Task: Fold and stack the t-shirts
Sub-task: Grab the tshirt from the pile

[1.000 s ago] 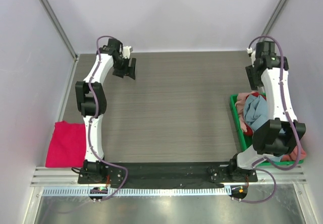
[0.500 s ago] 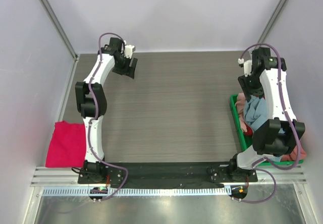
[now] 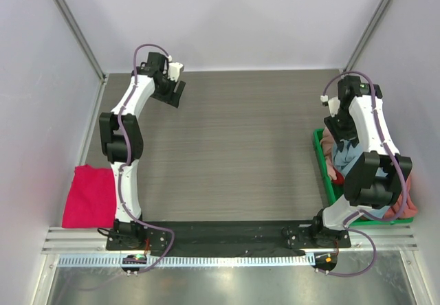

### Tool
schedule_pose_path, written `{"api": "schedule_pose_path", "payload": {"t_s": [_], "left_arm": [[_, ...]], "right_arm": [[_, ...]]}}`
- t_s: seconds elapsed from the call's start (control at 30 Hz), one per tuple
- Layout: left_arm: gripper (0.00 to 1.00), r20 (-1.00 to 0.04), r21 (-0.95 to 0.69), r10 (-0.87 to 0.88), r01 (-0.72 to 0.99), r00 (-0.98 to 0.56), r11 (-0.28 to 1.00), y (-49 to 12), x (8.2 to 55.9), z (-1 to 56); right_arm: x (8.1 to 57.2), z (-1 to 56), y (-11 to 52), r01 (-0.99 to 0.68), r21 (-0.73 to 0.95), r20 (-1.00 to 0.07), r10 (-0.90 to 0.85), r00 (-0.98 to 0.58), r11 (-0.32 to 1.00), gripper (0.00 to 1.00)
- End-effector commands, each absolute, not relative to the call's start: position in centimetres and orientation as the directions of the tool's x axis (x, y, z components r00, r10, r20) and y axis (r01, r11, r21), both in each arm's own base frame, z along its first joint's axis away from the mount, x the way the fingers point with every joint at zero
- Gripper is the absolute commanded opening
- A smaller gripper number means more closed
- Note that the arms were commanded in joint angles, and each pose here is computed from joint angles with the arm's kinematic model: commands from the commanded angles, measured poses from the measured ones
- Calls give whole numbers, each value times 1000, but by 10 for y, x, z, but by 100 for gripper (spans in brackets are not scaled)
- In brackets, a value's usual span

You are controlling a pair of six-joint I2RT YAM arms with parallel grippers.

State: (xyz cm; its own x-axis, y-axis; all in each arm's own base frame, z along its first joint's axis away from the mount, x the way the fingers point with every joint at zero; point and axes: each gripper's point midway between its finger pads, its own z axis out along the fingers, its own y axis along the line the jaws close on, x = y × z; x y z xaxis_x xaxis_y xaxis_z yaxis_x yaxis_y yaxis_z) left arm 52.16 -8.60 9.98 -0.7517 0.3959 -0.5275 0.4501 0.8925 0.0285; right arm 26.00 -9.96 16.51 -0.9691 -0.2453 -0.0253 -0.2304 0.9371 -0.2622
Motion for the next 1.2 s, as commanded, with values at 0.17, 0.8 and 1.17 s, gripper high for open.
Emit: {"api": "schedule_pose_path", "payload": {"t_s": [0.17, 0.8, 1.17], "left_arm": [[74, -590, 79, 414, 460, -693, 884, -85, 533, 125], [74, -606, 53, 375, 435, -701, 899, -87, 532, 129], [80, -680, 96, 353, 400, -642, 912, -81, 514, 205]], "right_arm": [[235, 158, -115, -250, -315, 90, -234, -968, 916, 49], [215, 151, -142, -266, -430, 209, -191, -959, 863, 19], [268, 298, -151, -54, -601, -242, -246, -938, 797, 1]]}}
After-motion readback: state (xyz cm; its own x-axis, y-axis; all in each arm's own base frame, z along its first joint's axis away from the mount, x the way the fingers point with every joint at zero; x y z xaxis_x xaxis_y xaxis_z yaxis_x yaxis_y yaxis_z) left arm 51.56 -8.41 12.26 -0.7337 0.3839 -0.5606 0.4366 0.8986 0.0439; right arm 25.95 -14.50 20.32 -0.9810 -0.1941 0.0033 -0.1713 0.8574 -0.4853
